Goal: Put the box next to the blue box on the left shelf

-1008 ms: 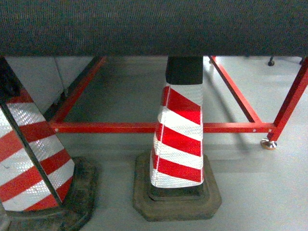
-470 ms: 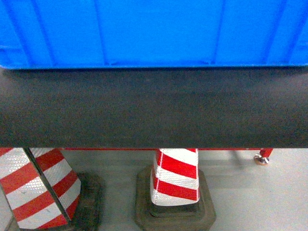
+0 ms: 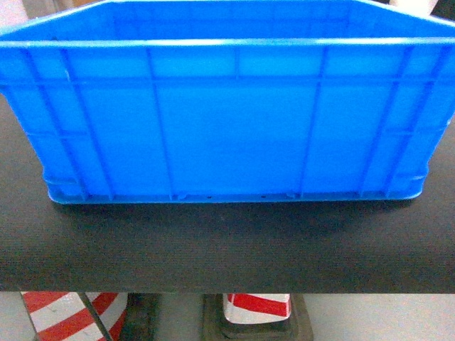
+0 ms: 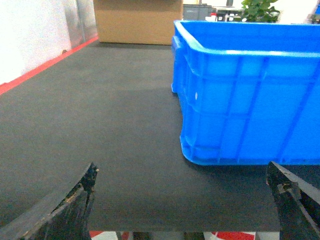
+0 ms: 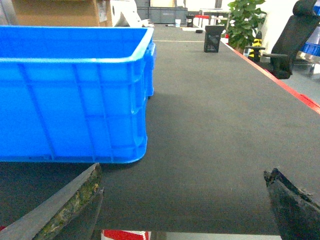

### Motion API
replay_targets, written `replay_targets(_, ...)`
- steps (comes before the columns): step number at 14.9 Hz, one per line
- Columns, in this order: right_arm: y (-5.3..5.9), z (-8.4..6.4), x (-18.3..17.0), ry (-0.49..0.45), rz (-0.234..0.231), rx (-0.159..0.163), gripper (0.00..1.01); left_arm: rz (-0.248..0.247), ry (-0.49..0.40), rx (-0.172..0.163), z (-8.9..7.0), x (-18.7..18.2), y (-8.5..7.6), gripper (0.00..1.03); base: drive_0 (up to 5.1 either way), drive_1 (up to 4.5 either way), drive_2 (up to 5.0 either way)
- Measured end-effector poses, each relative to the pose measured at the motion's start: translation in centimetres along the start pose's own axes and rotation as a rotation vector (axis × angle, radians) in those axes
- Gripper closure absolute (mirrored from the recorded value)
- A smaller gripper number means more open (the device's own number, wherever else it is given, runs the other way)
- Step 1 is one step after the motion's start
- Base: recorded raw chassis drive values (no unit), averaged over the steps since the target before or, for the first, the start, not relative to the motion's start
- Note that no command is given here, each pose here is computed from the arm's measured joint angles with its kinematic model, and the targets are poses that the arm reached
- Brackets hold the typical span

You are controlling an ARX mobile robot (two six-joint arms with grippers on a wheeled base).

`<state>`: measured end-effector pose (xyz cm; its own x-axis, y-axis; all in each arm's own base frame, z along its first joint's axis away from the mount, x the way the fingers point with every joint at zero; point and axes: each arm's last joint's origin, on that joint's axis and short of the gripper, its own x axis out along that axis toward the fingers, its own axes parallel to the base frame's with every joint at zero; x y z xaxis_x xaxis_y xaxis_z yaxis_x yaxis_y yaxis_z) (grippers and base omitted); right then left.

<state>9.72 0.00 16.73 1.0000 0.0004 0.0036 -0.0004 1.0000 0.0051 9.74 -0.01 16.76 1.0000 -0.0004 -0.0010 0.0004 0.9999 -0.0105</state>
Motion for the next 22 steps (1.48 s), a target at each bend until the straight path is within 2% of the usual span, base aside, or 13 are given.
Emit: replay_targets(22,0.0,-0.01,0.0,0.001,0.0,0.001,0.03,0.0,-0.001,0.0,0.01,0.0,0.0,0.05,0.0,0.0,0.0)
